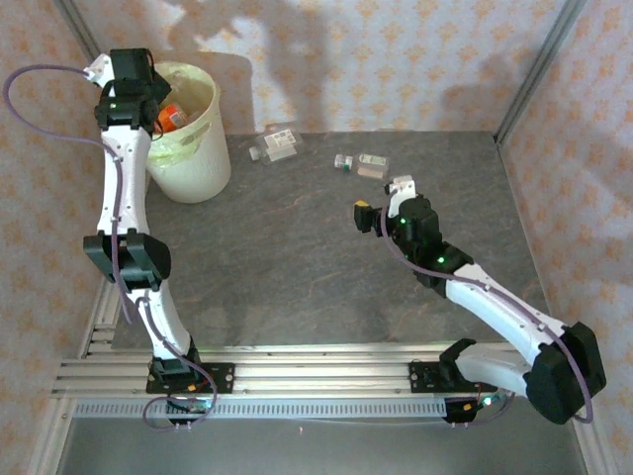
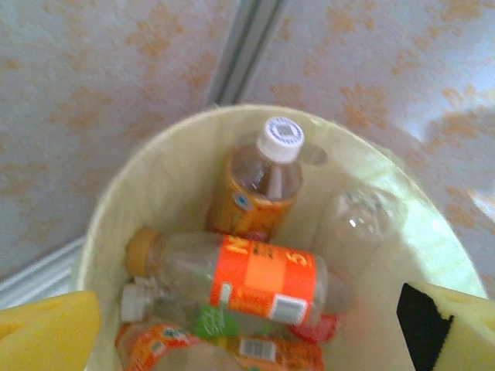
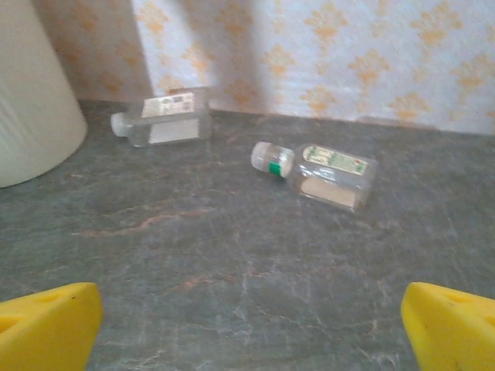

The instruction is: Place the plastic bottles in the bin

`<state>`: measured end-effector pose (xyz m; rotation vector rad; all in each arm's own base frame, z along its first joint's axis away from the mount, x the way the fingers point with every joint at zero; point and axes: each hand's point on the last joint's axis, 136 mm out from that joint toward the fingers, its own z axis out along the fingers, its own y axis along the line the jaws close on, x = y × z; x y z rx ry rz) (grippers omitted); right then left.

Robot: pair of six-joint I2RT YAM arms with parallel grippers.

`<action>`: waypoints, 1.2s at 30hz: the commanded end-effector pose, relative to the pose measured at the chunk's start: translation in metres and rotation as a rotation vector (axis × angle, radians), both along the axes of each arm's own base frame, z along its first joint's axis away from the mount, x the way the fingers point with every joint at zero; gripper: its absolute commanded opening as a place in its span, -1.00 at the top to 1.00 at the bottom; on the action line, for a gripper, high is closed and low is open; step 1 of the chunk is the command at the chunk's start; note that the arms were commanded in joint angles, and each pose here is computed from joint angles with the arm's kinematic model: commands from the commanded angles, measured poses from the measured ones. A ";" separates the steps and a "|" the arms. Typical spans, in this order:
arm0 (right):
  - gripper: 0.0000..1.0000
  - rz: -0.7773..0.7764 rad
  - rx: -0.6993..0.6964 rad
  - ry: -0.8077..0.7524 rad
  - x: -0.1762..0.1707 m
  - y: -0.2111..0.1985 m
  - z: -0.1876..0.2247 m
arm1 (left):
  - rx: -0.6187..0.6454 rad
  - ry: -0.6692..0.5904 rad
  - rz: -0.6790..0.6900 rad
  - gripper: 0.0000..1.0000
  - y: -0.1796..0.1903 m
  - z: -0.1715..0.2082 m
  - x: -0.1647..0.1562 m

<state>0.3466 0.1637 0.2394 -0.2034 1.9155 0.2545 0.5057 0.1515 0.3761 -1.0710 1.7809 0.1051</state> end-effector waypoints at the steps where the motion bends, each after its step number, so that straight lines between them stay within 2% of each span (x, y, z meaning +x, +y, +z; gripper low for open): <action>1: -0.99 -0.071 0.073 0.035 0.013 -0.011 0.012 | -0.080 -0.126 -0.126 -1.00 -0.040 0.031 -0.007; 4: -0.99 -0.050 0.094 0.049 0.030 -0.017 0.014 | -0.157 -0.170 -0.238 -1.00 -0.082 0.032 -0.010; 7: -0.99 0.035 -0.010 0.068 0.050 -0.022 0.008 | -0.261 -0.189 -0.370 -1.00 -0.136 0.024 -0.013; 10: -0.99 0.081 -0.130 0.123 0.071 -0.034 -0.001 | -0.254 -0.140 -0.433 -1.00 -0.178 0.008 -0.024; 14: -0.99 0.243 -0.236 0.184 0.090 -0.035 -0.015 | -0.292 -0.123 -0.499 -1.00 -0.218 -0.016 -0.036; 17: -1.00 0.357 -0.272 0.213 0.105 -0.032 -0.027 | -0.391 -0.082 -0.487 -1.00 -0.229 -0.043 -0.043; 20: -1.00 0.459 -0.301 0.238 0.124 -0.029 -0.040 | -0.428 -0.033 -0.508 -1.00 -0.237 -0.066 -0.054; 24: -0.99 0.506 -0.371 0.262 0.158 -0.032 -0.067 | -0.505 -0.113 -0.580 -1.00 -0.254 -0.084 -0.056; 29: -0.98 0.552 -0.449 0.291 0.196 -0.040 -0.096 | -0.475 -0.003 -0.608 -1.00 -0.257 -0.107 -0.069; 36: -0.98 0.598 -0.473 0.292 0.241 -0.034 -0.136 | -0.491 -0.042 -0.633 -1.00 -0.261 -0.123 -0.071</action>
